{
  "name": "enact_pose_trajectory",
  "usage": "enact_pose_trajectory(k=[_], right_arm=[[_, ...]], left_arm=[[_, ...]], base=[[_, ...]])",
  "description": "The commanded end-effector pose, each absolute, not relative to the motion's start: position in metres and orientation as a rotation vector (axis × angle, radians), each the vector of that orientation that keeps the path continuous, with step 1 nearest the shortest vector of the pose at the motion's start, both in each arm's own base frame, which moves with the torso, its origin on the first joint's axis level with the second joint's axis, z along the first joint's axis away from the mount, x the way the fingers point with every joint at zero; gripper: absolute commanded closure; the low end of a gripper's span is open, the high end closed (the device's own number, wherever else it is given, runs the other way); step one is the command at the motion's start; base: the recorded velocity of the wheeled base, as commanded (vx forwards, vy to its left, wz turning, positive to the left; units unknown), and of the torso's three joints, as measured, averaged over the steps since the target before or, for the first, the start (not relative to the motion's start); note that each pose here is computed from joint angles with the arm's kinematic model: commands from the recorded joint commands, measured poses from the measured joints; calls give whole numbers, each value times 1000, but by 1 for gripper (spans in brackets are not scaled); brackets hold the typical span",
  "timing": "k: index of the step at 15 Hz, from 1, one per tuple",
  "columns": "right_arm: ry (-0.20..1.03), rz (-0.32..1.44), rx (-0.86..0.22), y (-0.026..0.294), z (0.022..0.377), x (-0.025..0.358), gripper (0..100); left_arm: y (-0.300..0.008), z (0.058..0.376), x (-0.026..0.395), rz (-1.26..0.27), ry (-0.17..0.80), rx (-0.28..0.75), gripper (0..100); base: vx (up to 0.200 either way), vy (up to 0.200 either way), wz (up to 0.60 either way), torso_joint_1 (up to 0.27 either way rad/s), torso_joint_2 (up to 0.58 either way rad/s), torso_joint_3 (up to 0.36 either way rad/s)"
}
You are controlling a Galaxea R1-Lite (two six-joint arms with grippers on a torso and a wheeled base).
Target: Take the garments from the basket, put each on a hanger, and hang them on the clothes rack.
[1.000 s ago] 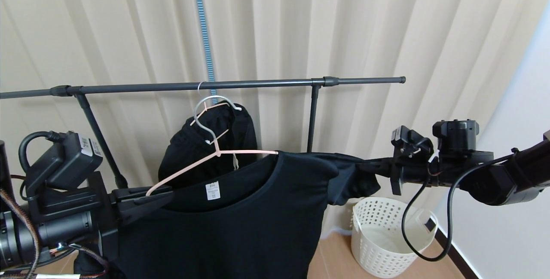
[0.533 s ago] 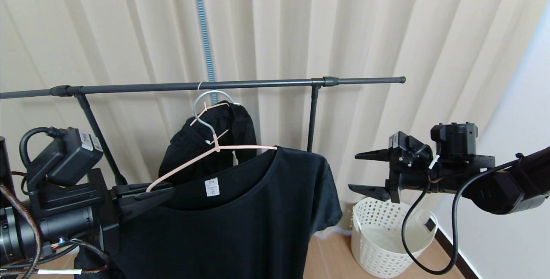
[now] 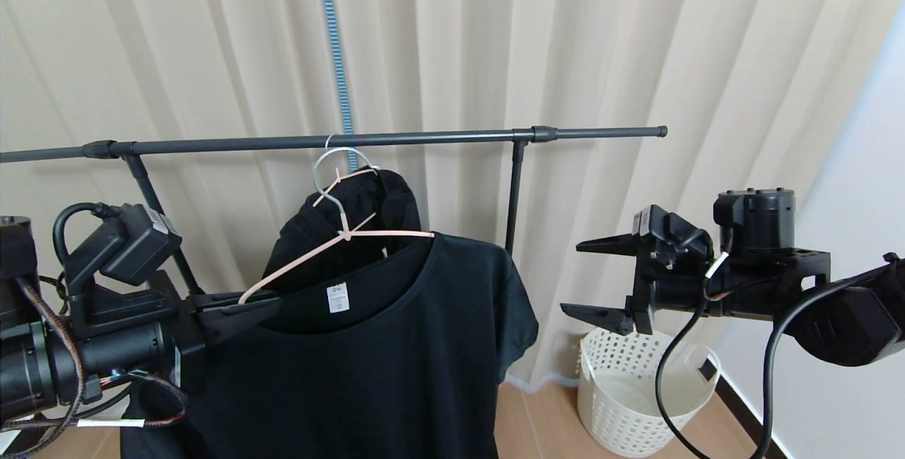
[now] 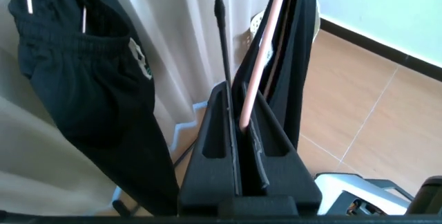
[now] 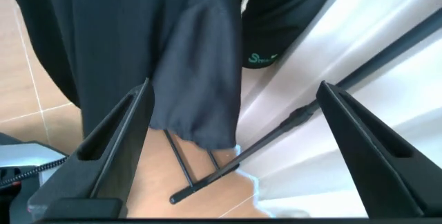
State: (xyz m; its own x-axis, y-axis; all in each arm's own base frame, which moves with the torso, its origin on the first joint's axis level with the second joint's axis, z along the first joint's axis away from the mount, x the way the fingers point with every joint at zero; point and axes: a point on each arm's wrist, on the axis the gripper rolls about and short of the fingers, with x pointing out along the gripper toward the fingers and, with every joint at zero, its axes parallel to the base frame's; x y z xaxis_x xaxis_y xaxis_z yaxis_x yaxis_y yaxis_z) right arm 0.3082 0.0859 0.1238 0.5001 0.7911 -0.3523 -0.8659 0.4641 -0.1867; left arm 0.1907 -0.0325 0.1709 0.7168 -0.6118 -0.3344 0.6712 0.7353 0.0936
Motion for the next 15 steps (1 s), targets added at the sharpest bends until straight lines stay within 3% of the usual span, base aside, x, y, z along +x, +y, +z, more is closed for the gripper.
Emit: enact_pose_trajectory(k=[1, 5, 8, 15], right_arm=[[193, 1028, -347, 96, 142, 298, 0], [207, 916, -238, 107, 168, 287, 0], [192, 893, -237, 107, 174, 287, 0], [147, 829, -261, 106, 190, 272, 0]], left_arm=[[-33, 169, 196, -701, 315, 198, 100], [-37, 171, 208, -634, 348, 150, 100], [-46, 185, 223, -552, 337, 113, 100], [-94, 204, 265, -389, 425, 77, 100]], base=[[0, 0, 0, 0, 0, 0], [0, 0, 0, 0, 0, 0], [0, 0, 0, 0, 0, 0], [0, 0, 0, 0, 0, 0]])
